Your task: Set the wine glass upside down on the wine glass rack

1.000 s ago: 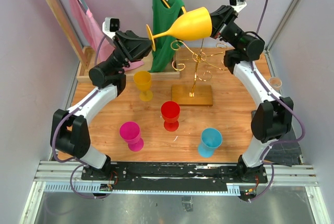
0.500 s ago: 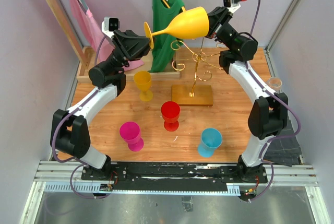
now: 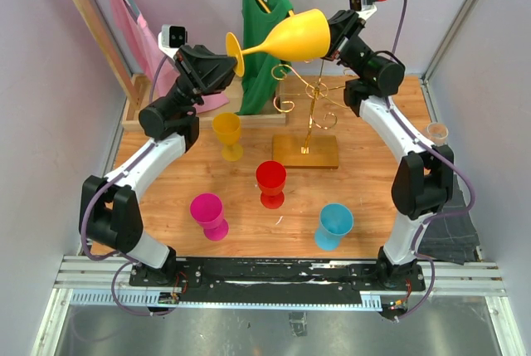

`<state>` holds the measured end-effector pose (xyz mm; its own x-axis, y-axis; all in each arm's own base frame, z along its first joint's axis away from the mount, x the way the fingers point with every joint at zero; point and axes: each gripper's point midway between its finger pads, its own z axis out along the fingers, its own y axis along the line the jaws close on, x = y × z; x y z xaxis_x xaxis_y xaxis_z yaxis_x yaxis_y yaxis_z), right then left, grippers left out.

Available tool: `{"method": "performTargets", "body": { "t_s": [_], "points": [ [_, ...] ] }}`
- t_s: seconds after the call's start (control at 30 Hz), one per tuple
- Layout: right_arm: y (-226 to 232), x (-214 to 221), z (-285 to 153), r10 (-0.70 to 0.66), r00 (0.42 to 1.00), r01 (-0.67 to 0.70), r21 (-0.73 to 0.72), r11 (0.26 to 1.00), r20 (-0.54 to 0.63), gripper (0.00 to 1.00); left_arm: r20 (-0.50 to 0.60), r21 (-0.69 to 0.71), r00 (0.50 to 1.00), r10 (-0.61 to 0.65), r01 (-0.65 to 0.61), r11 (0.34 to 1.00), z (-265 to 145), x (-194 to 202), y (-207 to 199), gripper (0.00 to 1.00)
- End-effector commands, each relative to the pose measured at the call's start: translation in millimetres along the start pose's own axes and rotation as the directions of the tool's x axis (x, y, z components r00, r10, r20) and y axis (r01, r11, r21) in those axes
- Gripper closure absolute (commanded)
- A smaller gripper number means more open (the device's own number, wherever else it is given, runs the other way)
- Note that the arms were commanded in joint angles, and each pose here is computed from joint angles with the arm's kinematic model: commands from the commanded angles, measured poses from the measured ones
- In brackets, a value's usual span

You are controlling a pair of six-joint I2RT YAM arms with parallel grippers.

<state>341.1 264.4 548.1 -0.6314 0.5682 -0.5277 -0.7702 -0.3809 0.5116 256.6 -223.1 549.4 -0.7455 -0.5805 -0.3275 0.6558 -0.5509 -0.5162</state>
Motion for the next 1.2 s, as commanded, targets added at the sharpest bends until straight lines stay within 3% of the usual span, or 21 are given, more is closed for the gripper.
{"method": "performTargets", "body": {
  "t_s": [0.0,0.1,0.17,0.3,0.63,0.9,1.0,1.17],
  "points": [
    [26,6,13,-0.047,0.999,0.046,-0.093,0.995,-0.011,0.99,-0.059,0.263,0.980,0.188,-0.166,0.950,-3,26,-71,1.00],
    [26,7,13,-0.048,0.999,0.046,-0.092,0.995,-0.020,0.95,-0.061,0.273,0.980,0.190,-0.166,0.947,-2,27,-75,1.00],
    [28,7,14,-0.052,0.998,0.049,-0.094,0.994,-0.023,0.79,-0.064,0.282,0.979,0.194,-0.168,0.945,0,27,-79,1.00],
    [33,8,14,-0.072,0.997,0.068,-0.093,0.993,-0.038,0.59,-0.088,0.297,0.975,0.205,-0.171,0.939,4,29,-84,1.00],
    [33,-11,-5,-0.160,0.987,0.160,0.023,0.987,-0.019,0.47,-0.089,0.322,0.968,0.233,-0.193,0.927,5,26,-101,1.00],
    [43,-35,-26,-0.301,0.953,0.301,0.171,0.938,-0.023,0.42,-0.082,0.341,0.952,0.293,-0.250,0.906,11,21,-127,1.00],
    [52,-41,-32,-0.352,0.935,0.354,0.211,0.911,-0.045,0.41,-0.098,0.303,0.934,0.342,-0.300,0.905,17,20,-132,1.00],
    [59,-47,-42,-0.414,0.907,0.417,0.301,0.857,-0.077,0.41,-0.089,0.125,0.904,0.419,-0.407,0.905,25,5,-121,1.00]
  ]
}}
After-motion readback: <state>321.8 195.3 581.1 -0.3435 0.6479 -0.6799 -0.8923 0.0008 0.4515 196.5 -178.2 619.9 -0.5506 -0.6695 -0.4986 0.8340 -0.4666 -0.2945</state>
